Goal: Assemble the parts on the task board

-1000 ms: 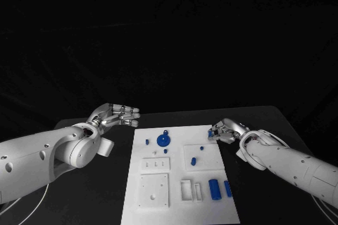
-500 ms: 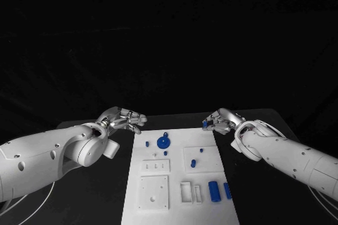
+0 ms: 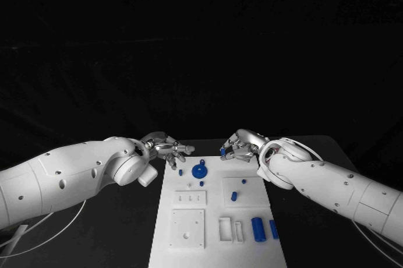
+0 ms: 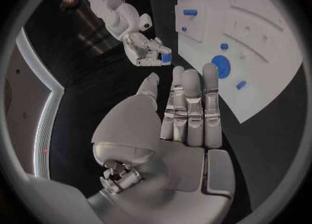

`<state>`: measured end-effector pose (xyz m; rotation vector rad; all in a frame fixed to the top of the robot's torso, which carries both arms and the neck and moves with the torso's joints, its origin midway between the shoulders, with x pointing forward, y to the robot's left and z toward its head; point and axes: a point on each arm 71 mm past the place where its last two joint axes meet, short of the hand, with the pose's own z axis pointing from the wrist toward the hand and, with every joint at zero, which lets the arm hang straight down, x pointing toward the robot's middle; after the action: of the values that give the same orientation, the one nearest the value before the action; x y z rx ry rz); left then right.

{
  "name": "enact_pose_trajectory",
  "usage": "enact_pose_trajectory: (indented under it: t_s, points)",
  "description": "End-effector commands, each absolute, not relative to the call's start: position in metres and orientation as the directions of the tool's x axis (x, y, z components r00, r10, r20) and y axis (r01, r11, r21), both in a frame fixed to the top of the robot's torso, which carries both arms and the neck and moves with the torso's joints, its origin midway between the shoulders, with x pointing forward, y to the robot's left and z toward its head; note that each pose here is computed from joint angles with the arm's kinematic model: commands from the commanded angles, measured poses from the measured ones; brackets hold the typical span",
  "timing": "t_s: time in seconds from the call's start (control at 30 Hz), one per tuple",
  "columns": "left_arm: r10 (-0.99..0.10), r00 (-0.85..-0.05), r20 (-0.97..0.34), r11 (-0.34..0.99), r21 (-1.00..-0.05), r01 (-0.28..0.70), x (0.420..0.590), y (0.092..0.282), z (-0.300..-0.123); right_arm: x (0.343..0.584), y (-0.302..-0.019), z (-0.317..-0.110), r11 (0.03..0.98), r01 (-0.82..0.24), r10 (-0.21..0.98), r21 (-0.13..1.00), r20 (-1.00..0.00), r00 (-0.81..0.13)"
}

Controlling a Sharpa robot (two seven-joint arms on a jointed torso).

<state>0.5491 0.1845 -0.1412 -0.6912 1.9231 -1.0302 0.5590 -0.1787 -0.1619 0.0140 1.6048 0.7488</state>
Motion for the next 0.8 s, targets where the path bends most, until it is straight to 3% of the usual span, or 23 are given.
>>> enact_pose_trajectory:
  t_s: [0.03, 0.4, 0.8]
  points:
    - [-0.709, -0.563, -0.424, 0.58, -0.805, -0.126, 0.548, 0.179, -0.147, 0.557, -0.166, -0.166, 0.811, -0.404, 0.355, 0.423, -0.905, -0.233]
    - [-0.684, -0.591, -0.428, 0.605, -0.785, -0.133, 0.549, 0.164, -0.149, 0.548, -0.125, -0.17, 0.788, -0.456, 0.32, 0.413, -0.909, -0.268]
    - [-0.62, -0.616, -0.485, 0.67, -0.736, -0.096, 0.548, 0.154, -0.151, 0.544, -0.11, -0.17, 0.778, -0.476, 0.306, 0.41, -0.909, -0.282]
